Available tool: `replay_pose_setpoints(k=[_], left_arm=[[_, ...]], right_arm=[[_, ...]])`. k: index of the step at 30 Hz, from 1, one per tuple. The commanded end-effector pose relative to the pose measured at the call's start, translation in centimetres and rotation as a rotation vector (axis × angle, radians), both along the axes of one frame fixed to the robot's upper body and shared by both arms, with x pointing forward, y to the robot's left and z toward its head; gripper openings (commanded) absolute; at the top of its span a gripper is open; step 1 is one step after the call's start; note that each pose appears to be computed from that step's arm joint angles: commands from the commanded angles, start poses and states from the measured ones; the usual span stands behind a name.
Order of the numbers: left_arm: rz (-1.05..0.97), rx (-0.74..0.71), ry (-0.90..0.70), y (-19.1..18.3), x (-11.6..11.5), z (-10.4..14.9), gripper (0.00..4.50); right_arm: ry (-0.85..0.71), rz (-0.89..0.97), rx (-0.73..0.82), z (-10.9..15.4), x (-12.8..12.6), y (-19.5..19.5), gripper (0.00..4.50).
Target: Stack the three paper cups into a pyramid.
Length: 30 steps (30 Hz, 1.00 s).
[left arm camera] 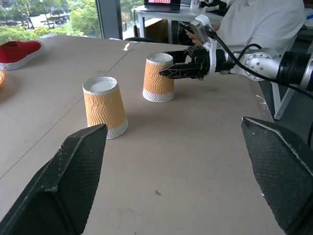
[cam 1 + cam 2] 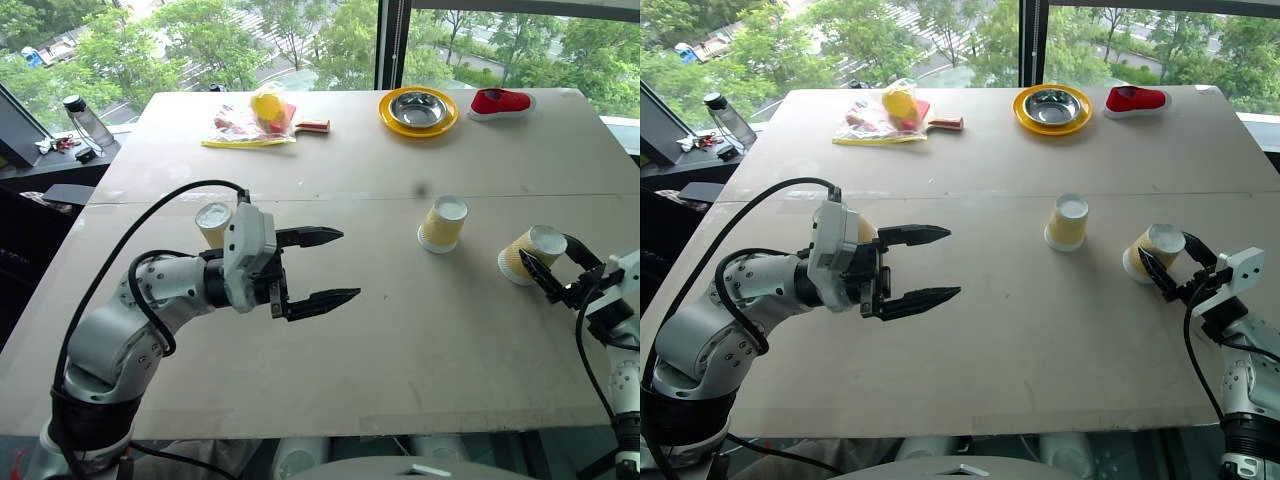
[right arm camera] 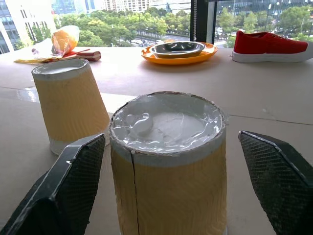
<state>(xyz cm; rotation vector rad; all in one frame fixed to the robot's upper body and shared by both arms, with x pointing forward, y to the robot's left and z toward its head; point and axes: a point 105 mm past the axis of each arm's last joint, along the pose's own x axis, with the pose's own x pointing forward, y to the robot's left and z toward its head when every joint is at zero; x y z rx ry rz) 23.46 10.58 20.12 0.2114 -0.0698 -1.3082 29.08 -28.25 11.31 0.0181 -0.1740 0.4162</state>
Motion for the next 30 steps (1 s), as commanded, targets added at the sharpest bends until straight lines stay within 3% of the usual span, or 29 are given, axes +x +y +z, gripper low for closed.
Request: replay_pose_setpoints(k=[1,2,3,9,17,21,24,30], left_arm=[[-0.006,-0.003,-0.071,-0.4,-0.4,0.8,4.5],[-0.005,-0.005,-0.069,-0.4,-0.4,0.8,4.5],[-0.005,-0.006,-0.067,-0.4,-0.5,0.7,4.5],[0.02,-0.014,-0.059,-0.2,-0.6,0.4,4.5],[0.223,-0.038,-0.015,3.2,0.0,-1.0,4.5],[0.31,-0.042,-0.003,4.6,-0.1,-1.9,4.5],[0.407,-0.057,-0.022,5.9,0.0,-2.0,4.5],[0.502,-0.072,-0.037,7.0,0.2,-1.9,4.5]], right_arm=[[-0.058,0.029,-0.021,1.2,0.0,0.1,2.65],[-0.059,0.03,-0.023,1.3,-0.1,0.1,2.29],[-0.061,0.032,-0.024,1.3,-0.1,0.1,2.22],[-0.082,0.066,-0.034,2.0,-0.8,0.6,2.22],[0.025,0.471,-0.085,1.6,-2.9,9.3,2.22],[-0.028,0.588,-0.102,2.5,-1.9,15.1,2.22],[-0.029,0.614,-0.077,3.5,0.3,20.0,2.22],[-0.071,0.621,-0.096,5.6,3.7,25.2,2.22]])
